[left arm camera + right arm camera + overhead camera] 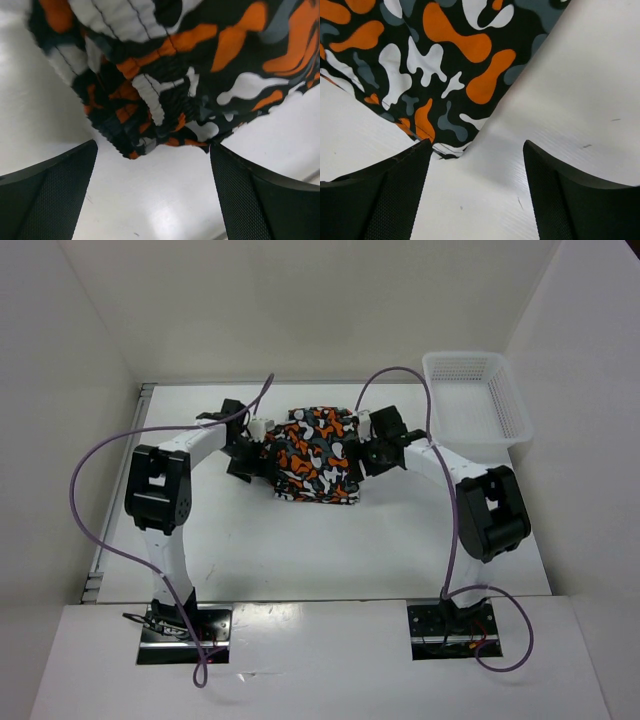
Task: Fold and stack the shorts
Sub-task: Fold the shorts
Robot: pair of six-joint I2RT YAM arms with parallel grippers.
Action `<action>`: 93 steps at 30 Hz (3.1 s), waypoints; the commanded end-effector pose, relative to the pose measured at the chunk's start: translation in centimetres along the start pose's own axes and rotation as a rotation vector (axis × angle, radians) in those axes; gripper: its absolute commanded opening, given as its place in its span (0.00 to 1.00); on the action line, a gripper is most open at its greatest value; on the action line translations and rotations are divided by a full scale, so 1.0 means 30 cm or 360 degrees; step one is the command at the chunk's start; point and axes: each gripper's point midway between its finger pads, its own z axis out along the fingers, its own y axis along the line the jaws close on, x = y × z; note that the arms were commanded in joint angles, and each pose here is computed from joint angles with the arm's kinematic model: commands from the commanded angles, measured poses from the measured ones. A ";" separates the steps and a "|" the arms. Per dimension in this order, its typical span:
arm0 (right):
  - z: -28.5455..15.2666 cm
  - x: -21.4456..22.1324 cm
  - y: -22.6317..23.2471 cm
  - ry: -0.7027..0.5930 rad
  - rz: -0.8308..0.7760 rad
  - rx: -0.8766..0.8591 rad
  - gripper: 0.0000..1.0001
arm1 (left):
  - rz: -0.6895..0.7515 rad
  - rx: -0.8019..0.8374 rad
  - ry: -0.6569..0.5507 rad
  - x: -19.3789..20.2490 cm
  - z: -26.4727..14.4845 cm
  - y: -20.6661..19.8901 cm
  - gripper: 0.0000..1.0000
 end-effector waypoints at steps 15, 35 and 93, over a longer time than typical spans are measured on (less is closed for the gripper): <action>0.072 -0.203 -0.034 -0.0238 0.0064 0.0232 0.72 | 0.0009 0.0037 0.0055 0.088 0.004 -0.033 0.62; 0.373 -0.456 -0.248 -0.0383 0.0340 0.0153 0.66 | 0.0113 0.0210 -0.0238 -0.148 -0.068 -0.089 0.95; -0.482 -0.135 -0.325 -0.0177 -0.0109 0.0489 1.00 | -0.0155 -0.0437 -0.1093 -0.227 -0.804 0.363 1.00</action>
